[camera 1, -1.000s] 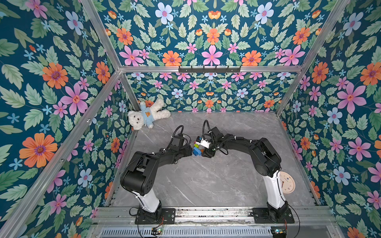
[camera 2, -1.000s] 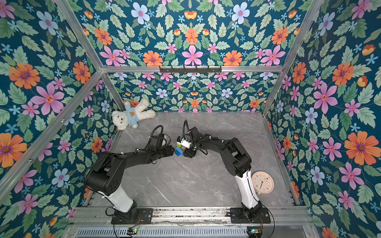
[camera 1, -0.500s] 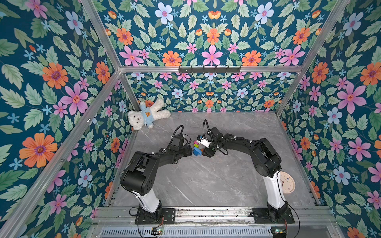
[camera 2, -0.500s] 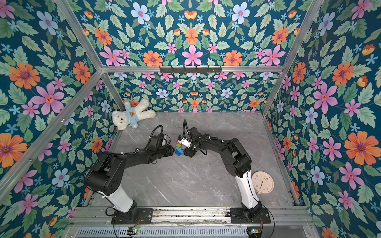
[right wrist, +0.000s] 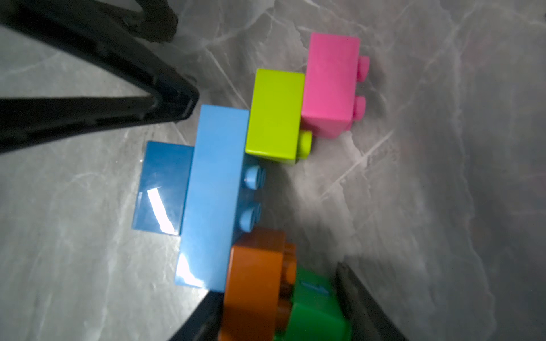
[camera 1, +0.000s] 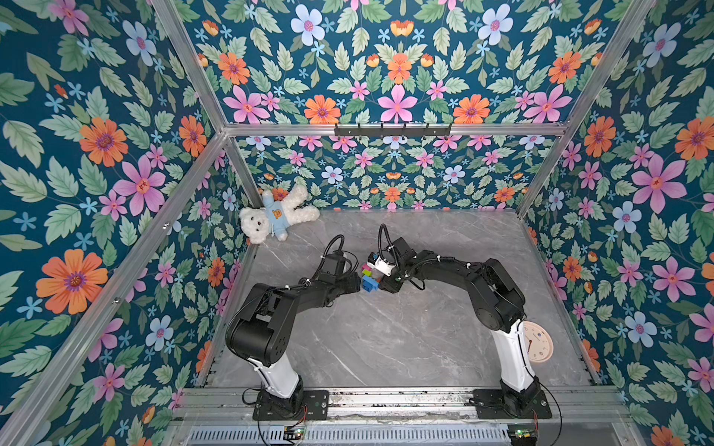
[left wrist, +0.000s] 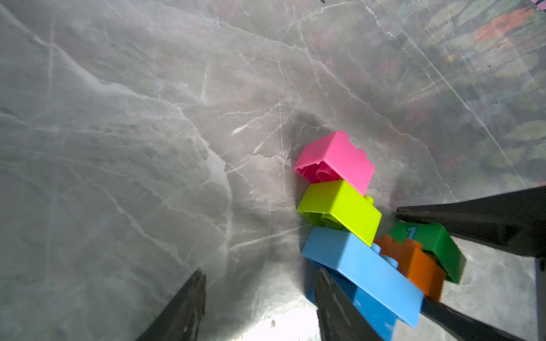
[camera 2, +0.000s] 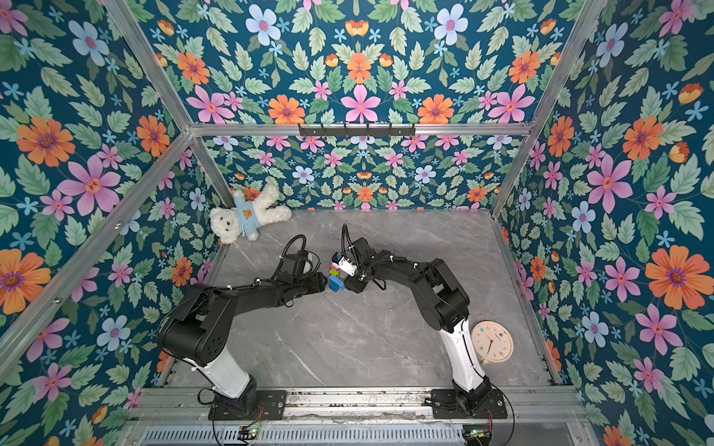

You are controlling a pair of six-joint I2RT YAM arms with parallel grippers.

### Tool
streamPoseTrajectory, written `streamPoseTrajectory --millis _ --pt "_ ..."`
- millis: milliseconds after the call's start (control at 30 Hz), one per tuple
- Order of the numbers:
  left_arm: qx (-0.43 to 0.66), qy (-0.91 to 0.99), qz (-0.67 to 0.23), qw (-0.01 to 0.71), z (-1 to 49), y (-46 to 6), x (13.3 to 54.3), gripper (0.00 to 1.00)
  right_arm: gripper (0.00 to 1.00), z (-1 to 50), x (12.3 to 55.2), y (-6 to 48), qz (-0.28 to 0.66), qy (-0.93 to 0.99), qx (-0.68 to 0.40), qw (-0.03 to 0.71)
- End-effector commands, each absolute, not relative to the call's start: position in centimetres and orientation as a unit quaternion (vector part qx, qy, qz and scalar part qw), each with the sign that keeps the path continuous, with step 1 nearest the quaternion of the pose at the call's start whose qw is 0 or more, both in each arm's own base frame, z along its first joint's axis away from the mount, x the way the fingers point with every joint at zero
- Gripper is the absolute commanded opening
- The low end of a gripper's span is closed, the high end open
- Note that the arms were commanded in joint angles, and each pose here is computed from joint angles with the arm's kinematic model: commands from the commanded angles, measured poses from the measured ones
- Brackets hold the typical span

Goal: Assemble the letter v with lego
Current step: Assemble the lego brick with the lego brick.

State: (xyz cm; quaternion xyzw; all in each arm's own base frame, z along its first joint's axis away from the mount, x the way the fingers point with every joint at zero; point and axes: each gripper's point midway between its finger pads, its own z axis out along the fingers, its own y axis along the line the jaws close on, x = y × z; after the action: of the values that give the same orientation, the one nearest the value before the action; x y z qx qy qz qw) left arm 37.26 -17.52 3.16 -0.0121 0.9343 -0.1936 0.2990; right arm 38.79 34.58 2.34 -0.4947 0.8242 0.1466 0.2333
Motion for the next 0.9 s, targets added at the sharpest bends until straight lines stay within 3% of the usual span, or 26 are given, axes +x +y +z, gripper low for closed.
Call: streamPoseTrajectory --millis 0,867 --pt "-0.013 0.953 -0.179 0.245 1.1 -16.9 35.1 0.62 0.54 0.7 36.4 33.6 0.152 0.828 -0.511 0.177" --pt "-0.012 0.953 -0.180 0.243 0.9 -17.0 35.2 0.62 0.45 0.4 35.1 34.1 0.173 0.804 -0.547 0.154"
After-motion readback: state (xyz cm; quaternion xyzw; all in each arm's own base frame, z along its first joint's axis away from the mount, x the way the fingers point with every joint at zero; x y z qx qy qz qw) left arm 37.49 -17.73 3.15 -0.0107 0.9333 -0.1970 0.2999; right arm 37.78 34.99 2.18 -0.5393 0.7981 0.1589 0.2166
